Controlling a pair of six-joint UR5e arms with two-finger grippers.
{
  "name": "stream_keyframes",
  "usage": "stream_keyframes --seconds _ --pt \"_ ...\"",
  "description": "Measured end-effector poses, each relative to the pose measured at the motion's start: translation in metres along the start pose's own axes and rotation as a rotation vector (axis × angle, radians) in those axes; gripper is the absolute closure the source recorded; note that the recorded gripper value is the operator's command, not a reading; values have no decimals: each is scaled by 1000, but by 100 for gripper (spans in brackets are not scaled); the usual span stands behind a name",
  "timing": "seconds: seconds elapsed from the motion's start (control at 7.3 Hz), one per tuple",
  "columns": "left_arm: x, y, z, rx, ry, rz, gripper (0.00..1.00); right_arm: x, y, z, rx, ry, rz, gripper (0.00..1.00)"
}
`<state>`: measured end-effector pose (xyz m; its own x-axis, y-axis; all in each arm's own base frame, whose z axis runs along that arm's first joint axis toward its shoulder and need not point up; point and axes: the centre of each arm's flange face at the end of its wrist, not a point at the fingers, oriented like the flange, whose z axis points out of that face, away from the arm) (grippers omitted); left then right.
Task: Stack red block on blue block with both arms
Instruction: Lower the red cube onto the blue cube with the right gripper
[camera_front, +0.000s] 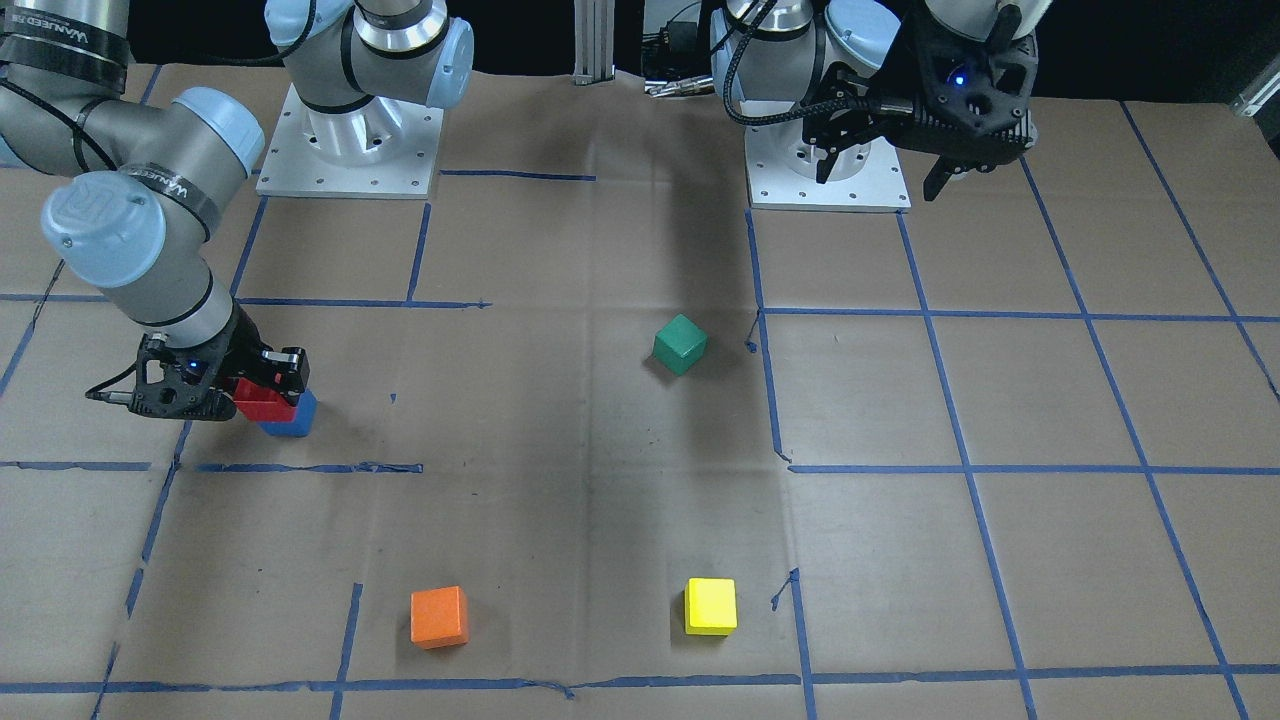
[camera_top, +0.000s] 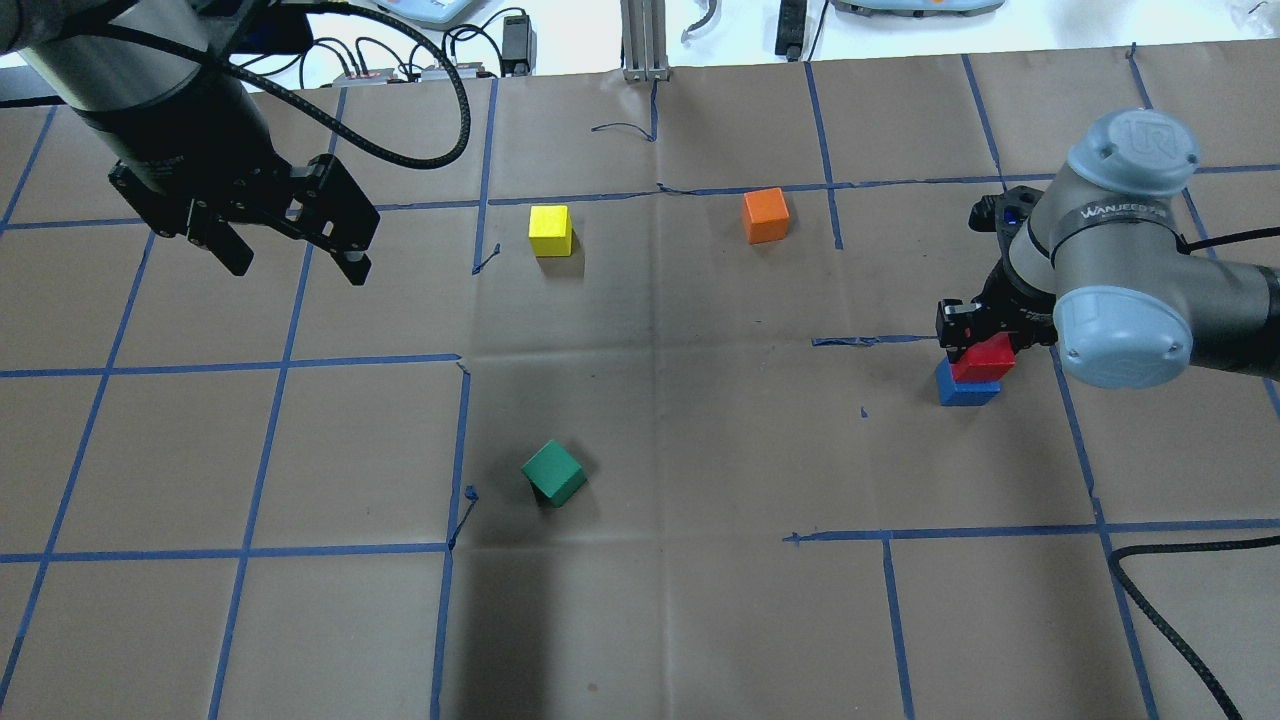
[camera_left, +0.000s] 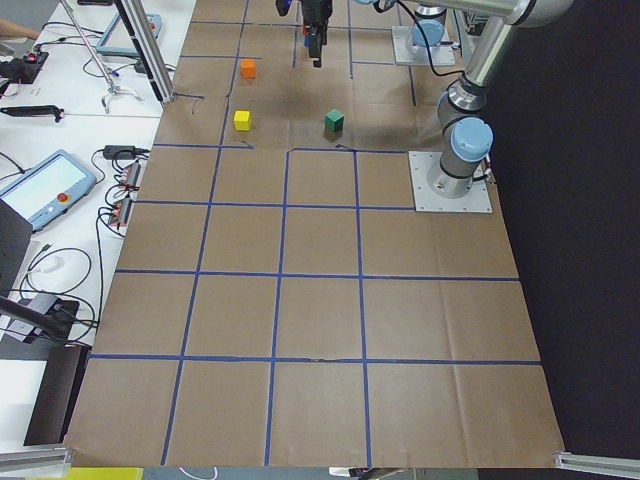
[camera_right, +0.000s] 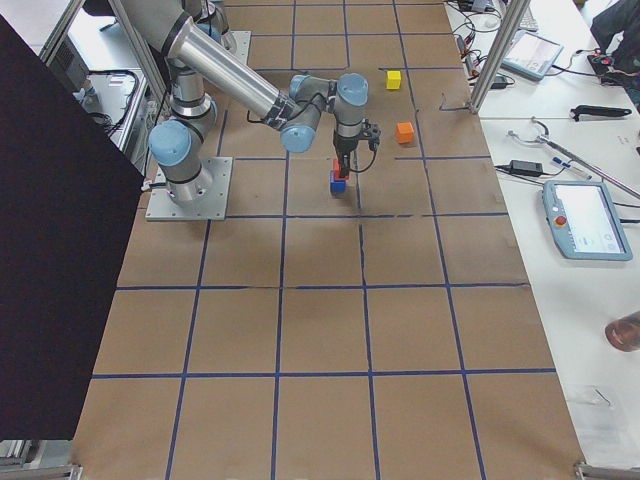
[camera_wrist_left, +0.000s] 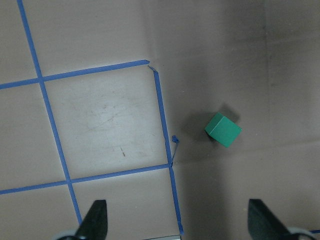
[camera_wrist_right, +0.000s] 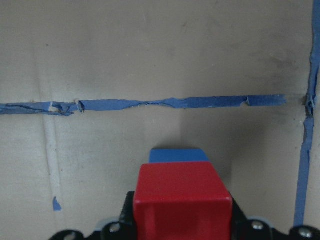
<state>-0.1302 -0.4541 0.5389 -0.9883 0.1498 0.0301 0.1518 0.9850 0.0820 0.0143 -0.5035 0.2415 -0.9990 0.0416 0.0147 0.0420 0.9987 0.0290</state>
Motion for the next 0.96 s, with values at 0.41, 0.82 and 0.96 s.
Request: stream_keyframes --seconds 0.41,0.82,0.96 --pt "3 23 -7 -39 4 -2 0 1 0 1 -3 2 26 89" --pt "-5 -4 13 -61 6 -13 0 1 0 1 -4 3 31 87" --pt "-8 -17 21 -57 5 -13 0 2 1 2 -6 3 31 87"
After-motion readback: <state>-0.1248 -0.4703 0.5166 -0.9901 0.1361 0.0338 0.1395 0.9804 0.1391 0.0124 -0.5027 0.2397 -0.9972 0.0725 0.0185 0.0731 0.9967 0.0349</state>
